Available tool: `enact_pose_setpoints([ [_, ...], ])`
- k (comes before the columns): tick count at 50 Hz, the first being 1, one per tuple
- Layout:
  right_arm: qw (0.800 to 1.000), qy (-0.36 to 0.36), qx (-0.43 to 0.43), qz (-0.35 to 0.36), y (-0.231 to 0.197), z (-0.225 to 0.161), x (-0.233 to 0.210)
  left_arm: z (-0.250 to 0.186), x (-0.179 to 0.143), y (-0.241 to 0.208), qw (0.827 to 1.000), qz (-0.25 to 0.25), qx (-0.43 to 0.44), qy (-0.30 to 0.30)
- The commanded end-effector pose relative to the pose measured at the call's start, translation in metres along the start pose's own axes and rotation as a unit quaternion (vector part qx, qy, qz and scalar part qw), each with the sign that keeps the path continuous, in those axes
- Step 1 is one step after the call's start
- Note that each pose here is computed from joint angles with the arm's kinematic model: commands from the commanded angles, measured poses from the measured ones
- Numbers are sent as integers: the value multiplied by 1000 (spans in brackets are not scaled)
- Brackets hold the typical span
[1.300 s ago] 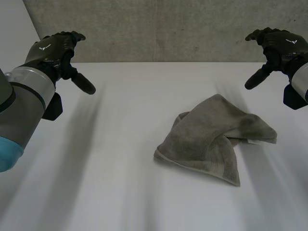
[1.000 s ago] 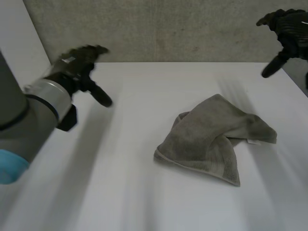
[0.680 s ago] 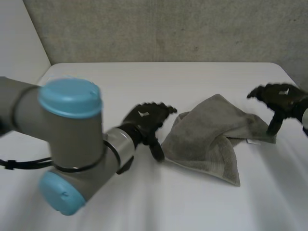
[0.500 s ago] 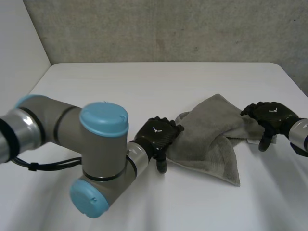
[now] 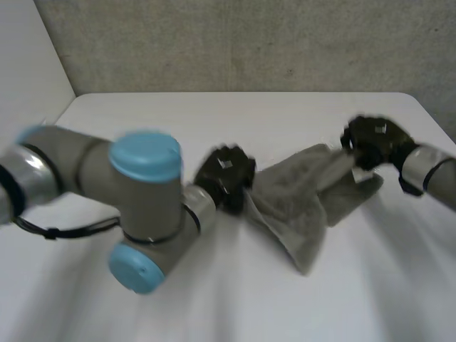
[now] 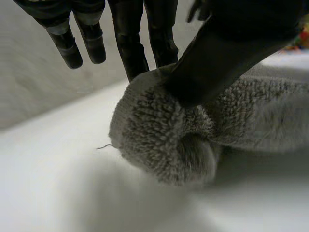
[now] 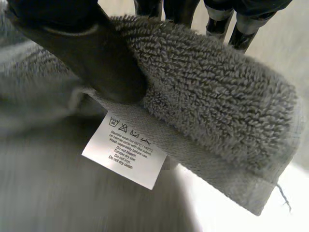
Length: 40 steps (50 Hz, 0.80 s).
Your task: Fold the towel.
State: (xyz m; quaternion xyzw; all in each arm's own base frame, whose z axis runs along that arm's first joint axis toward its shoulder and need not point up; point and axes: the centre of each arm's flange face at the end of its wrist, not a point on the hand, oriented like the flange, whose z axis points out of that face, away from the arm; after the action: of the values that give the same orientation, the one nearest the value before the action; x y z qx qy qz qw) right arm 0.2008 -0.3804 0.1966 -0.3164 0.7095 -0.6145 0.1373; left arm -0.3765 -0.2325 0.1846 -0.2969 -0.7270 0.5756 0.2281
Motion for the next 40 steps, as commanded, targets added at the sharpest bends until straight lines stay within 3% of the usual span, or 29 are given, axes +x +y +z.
enact_pose_setpoints([
  [1,986,-9,167,20,-117,-28,-1,-46,-63,-127,981,-50,172,-73],
  [3,969,-5,246,22,-158,-43,5,-57,-67,-145,975,-58,202,-76],
  [8,952,-23,303,46,-181,-50,7,-72,-81,-161,964,-74,240,-86],
  [16,972,-103,187,97,-122,-27,-27,-63,-98,-118,974,-85,177,-113],
  [21,981,-110,123,101,-83,-16,-34,-43,-147,-55,974,-118,84,-175],
  [23,983,-108,108,99,-74,-13,-34,-41,-149,-42,974,-123,62,-179],
  [30,989,-107,59,88,-61,-20,-42,-49,-133,-23,978,-147,8,-146],
  [38,986,-130,51,88,-70,-35,-54,-68,-100,-68,983,-140,69,-97],
  [40,984,-146,53,86,-72,-36,-62,-79,-95,-96,982,-125,111,-90],
])
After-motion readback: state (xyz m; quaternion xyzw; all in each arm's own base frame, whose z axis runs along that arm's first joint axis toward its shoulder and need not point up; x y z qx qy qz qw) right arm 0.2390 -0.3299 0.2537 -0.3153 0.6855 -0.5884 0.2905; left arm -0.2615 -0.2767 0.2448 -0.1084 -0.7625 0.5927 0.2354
